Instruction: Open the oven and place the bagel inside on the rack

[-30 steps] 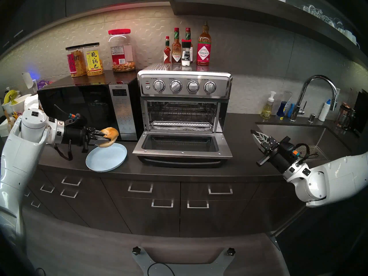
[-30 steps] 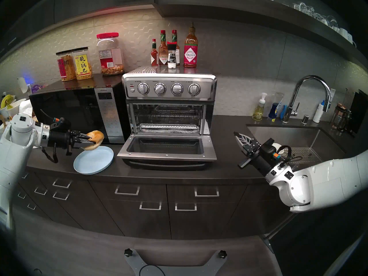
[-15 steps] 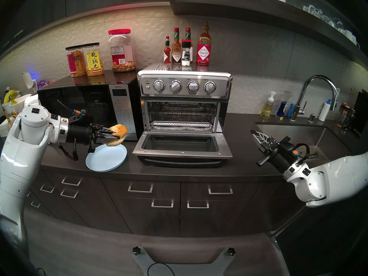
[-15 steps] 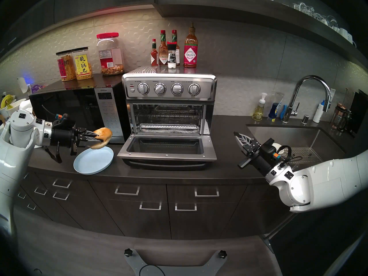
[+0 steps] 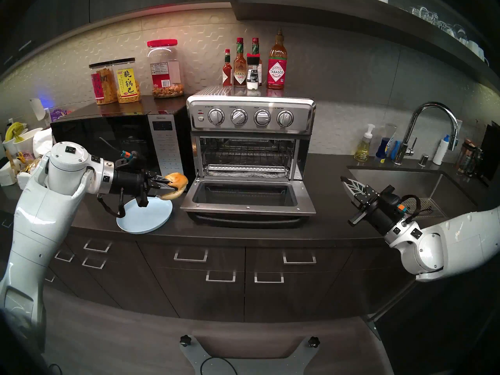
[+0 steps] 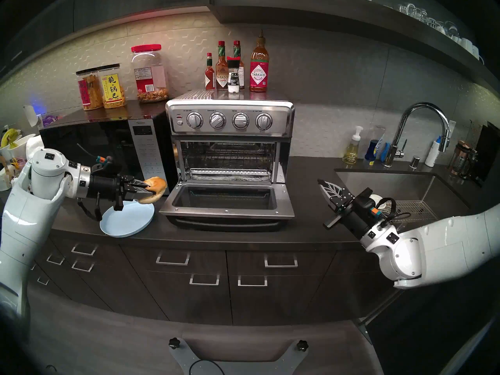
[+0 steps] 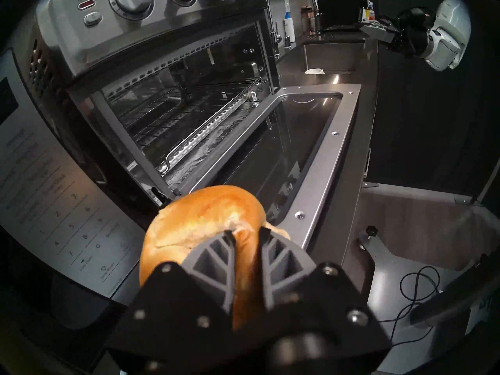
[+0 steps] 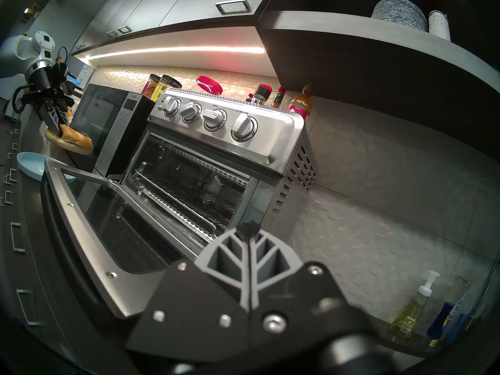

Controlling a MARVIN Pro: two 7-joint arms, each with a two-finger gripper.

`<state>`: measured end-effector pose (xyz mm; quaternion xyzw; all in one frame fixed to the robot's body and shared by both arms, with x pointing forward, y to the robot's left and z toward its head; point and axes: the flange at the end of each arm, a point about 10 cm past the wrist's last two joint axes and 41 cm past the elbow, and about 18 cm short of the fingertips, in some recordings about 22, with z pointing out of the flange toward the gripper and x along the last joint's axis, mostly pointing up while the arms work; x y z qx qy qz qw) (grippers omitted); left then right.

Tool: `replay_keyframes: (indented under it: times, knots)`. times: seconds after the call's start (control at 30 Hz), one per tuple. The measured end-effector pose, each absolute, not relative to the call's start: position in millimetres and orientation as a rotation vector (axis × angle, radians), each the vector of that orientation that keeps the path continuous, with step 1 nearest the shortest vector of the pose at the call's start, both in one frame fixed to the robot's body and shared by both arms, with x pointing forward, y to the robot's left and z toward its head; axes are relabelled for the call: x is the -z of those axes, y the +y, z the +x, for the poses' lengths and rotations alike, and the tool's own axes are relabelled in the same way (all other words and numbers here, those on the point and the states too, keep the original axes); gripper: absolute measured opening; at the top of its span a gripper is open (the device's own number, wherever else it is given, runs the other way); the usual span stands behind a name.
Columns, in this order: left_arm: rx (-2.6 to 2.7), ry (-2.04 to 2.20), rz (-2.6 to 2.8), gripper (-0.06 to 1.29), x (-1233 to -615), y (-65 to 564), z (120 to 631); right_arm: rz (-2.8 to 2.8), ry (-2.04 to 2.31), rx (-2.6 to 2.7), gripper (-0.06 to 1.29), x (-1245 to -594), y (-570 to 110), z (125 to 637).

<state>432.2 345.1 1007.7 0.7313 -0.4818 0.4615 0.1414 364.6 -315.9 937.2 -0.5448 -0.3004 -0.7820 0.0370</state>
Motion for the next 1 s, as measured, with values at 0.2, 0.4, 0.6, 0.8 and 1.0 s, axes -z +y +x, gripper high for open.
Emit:
replay_keyframes:
  times: [0.2, 0.4, 0.6, 0.8, 1.0]
  knots:
    - [-1.34, -1.412, 2.112, 0.15, -1011, 334, 443, -1.672, -0.922, 2.401, -0.03, -937, -316, 365]
    - [-1.346, -1.441, 2.095, 0.15, -1018, 319, 450, -1.673, -0.922, 2.401, -0.03, -937, -316, 365]
    - [-1.338, -1.468, 2.078, 0.15, -1021, 303, 459, -1.673, -0.922, 2.401, -0.03, -937, -316, 365]
    - [-1.308, -1.475, 2.077, 0.15, -1018, 291, 472, -1.673, -0.922, 2.401, -0.03, -937, -316, 365]
    - [-1.294, -1.478, 2.083, 0.15, -1015, 280, 484, -1.673, -0.922, 2.401, -0.03, -937, -316, 365]
